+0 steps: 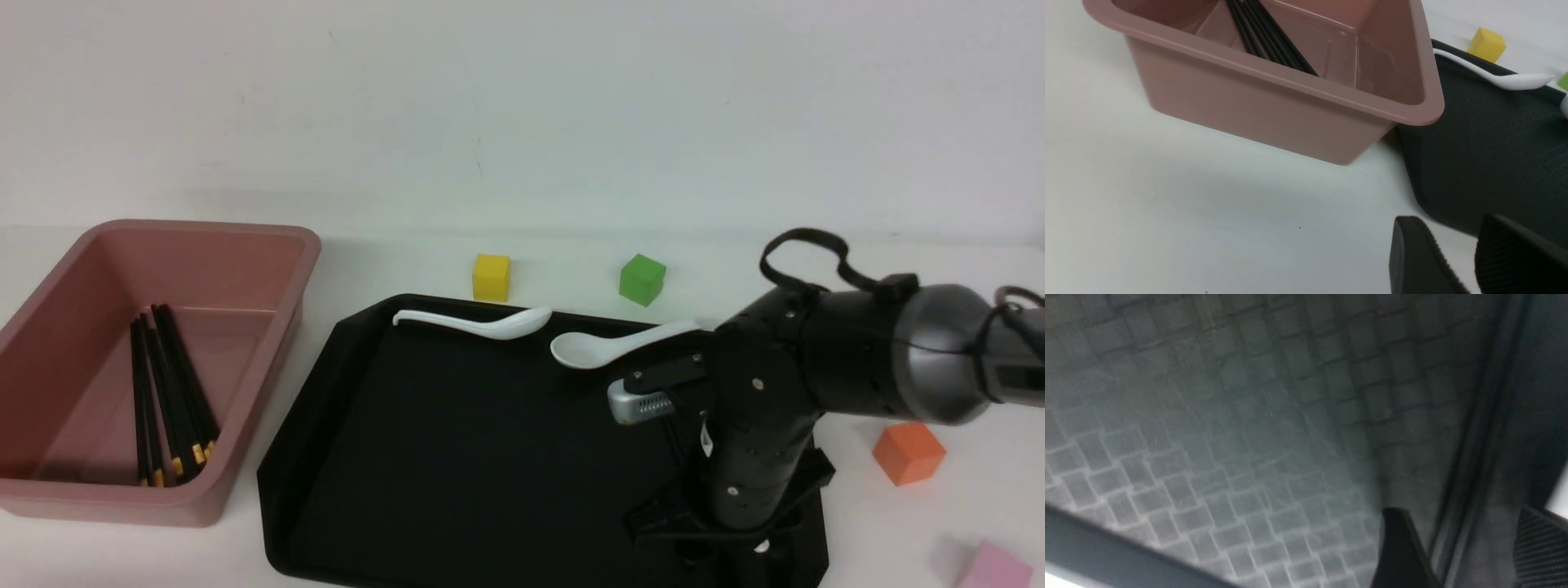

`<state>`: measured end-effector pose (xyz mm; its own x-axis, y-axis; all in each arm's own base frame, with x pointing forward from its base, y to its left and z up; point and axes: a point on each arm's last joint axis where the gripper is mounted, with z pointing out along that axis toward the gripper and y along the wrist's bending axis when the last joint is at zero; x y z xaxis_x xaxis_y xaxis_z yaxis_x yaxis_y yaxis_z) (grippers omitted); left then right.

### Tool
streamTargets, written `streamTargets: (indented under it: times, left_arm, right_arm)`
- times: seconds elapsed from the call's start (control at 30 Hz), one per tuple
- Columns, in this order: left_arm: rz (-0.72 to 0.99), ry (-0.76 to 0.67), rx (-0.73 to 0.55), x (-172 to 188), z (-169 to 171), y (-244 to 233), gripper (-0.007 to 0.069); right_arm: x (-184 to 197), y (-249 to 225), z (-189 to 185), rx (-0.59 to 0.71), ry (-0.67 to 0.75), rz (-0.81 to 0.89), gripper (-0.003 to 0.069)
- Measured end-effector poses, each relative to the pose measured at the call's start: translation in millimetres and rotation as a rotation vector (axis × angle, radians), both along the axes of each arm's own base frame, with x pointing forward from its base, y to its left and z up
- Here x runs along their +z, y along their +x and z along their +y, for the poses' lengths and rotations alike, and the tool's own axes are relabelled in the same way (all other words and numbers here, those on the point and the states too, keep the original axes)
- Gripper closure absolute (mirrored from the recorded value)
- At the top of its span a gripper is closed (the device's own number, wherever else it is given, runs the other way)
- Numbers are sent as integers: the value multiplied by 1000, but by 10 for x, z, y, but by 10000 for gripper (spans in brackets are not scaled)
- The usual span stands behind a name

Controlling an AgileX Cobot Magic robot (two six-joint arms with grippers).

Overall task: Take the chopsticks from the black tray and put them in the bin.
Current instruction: Use the right arm to grab a pair of chopsticks

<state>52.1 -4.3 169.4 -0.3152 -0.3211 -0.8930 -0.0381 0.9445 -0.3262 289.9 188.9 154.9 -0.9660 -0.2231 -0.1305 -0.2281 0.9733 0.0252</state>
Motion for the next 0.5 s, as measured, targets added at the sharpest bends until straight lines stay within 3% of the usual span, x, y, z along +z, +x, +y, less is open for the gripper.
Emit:
streamTargets:
  times: [0.3, 0.43, 0.47, 0.5]
  left_arm:
    - [0, 0, 0, 0, 0, 0, 387]
    - [0, 0, 0, 0, 0, 0, 386]
    - [0, 0, 0, 0, 0, 0, 386]
    - [0, 0, 0, 0, 0, 0, 386]
  right_arm:
    - [-82, 36, 20, -14, 1, 16, 302]
    - [-84, 27, 20, -18, 2, 27, 428]
    - [-84, 22, 19, -17, 0, 32, 508]
    - [-84, 21, 18, -15, -1, 33, 542]
